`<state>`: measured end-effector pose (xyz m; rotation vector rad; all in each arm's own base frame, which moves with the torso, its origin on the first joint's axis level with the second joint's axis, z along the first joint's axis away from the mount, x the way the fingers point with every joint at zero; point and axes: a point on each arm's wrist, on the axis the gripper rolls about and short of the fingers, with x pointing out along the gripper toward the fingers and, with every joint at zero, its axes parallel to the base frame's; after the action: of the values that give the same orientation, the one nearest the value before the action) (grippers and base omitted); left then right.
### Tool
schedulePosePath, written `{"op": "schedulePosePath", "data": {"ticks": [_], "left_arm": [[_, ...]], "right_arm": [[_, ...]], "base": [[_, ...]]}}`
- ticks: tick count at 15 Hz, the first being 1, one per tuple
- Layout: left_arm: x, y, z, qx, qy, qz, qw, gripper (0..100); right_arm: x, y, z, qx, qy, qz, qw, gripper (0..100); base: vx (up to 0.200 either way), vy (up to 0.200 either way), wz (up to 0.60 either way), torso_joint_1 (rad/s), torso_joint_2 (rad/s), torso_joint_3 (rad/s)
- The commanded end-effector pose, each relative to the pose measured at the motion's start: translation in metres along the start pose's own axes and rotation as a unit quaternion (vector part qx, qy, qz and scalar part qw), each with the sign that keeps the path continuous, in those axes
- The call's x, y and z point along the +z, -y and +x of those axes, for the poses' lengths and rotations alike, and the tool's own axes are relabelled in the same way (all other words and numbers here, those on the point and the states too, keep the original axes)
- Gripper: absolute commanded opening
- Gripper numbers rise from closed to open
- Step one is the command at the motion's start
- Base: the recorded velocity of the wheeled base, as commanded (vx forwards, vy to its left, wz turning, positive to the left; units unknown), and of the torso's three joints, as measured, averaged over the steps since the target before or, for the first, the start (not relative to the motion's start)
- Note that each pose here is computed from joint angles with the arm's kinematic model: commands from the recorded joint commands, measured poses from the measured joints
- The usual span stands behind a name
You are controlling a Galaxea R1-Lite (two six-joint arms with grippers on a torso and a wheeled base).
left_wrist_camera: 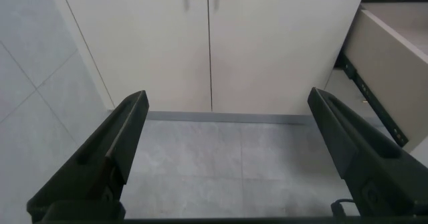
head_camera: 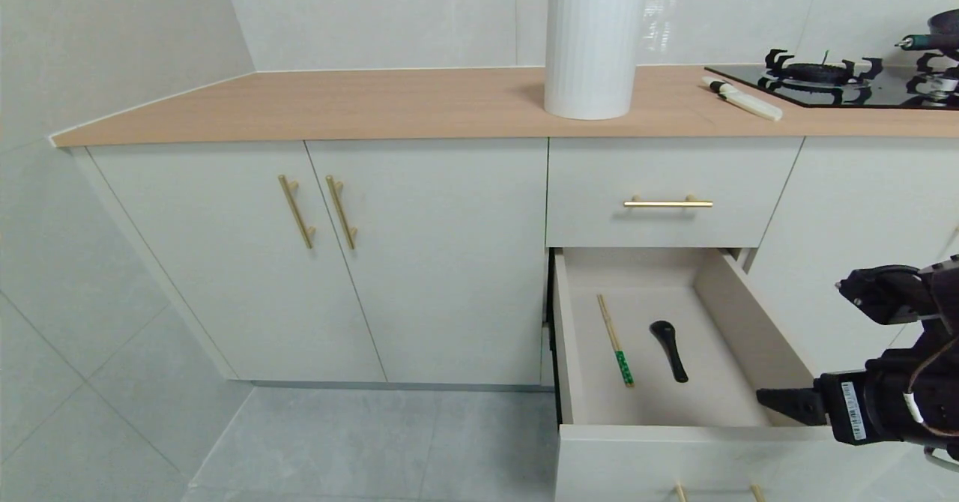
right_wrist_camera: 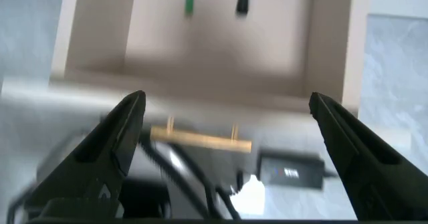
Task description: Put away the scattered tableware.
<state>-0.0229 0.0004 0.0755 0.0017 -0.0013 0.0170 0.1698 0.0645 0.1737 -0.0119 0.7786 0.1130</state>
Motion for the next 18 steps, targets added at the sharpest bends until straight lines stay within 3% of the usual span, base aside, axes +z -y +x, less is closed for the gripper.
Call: {"op": "schedulePosePath", "data": {"ticks": [1,5,9,14,18], "left_arm": [[0.000,0.000,0.000,0.001,-0.001,0.000,1.0000,100],[0.000,0.000,0.000,0.001,-0.001,0.000,1.0000,100],[0.000,0.000,0.000,0.000,-0.001,0.000,1.0000,100],[0.000,0.000,0.000,0.000,-0.001,0.000,1.0000,100],[0.000,0.000,0.000,0.000,-0.001,0.000,1.0000,100]], "right_arm": [[0.000,-0.003,0.000,-0.003,-0.044,-0.014,0.999,100],[-0.010,-0.013,0.021,-0.001,-0.147,-0.044,0.988,100],[-0.020,-0.023,0.051,-0.011,-0.220,-0.042,0.975,100],[-0.019,-0.029,0.060,-0.014,-0.221,-0.024,0.975,100],[-0.015,-0.033,0.071,-0.012,-0.194,0.006,0.981,100]], "base": [[0.000,0.000,0.00,0.000,0.00,0.000],[0.000,0.000,0.00,0.000,0.00,0.000],[0.000,0.000,0.00,0.000,0.00,0.000],[0.000,0.000,0.00,0.000,0.00,0.000],[0.000,0.000,0.00,0.000,0.00,0.000]]}}
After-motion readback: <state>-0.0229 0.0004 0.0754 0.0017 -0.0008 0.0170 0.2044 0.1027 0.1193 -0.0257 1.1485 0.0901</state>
